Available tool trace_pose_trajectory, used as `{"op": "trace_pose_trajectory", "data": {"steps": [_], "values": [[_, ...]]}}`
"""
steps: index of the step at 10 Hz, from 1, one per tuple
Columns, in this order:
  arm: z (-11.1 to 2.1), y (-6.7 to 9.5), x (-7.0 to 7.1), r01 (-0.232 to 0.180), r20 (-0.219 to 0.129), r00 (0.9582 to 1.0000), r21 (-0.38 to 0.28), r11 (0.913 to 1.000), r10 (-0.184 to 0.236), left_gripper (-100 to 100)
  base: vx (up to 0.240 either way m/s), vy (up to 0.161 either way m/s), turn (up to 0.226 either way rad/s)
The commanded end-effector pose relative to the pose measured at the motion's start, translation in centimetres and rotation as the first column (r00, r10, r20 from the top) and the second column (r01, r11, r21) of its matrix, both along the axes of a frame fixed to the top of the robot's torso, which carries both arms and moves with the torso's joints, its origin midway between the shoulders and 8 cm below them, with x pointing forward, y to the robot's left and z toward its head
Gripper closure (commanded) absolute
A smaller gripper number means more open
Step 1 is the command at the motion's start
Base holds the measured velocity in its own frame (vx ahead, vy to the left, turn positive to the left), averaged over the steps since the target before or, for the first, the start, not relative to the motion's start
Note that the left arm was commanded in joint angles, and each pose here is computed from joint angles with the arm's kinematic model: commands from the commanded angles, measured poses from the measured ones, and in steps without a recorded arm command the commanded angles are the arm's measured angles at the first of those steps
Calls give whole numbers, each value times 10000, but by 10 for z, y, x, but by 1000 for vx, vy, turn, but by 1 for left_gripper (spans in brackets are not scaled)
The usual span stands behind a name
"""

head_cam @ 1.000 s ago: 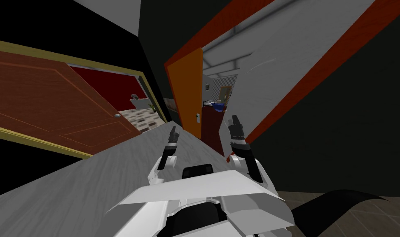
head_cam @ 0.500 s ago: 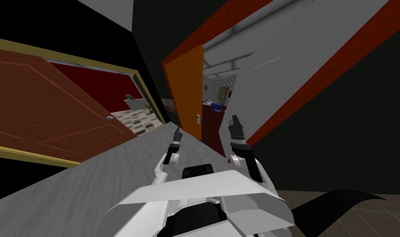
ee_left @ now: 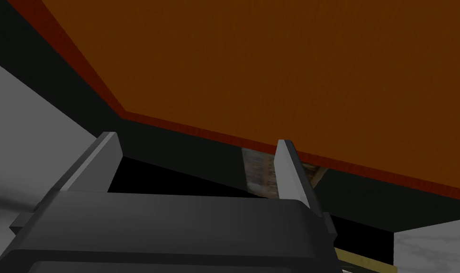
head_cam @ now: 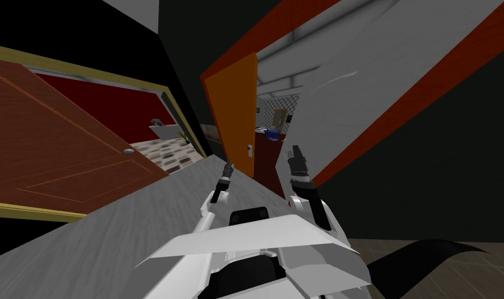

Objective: Push the door open

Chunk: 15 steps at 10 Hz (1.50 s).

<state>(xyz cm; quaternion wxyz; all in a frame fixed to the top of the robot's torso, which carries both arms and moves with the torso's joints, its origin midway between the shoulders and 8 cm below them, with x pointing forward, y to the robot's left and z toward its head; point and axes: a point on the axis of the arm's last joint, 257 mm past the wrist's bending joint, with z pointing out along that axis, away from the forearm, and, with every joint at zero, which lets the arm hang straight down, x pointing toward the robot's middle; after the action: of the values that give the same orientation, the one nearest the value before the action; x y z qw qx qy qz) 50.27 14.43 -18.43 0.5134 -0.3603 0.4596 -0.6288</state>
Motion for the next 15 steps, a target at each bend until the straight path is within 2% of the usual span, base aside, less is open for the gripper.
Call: {"op": "trace_pose_trajectory", "data": {"steps": [1,4,7,10,15], "values": [[-4,-2,4,59,-74,10000,8,10000,-59,-100,34,39,-31],[-21,-21,16,410,-475,9980,62,9991,-407,-100,65,56,-67],[-37,-39,27,750,-862,9935,115,9971,-737,-100,78,99,-79],[-51,-58,36,1079,-1229,9869,177,9940,-1049,-100,89,85,-67],[-72,-88,47,1589,-1811,9718,283,9869,-1513,-100,76,83,-67]]}}
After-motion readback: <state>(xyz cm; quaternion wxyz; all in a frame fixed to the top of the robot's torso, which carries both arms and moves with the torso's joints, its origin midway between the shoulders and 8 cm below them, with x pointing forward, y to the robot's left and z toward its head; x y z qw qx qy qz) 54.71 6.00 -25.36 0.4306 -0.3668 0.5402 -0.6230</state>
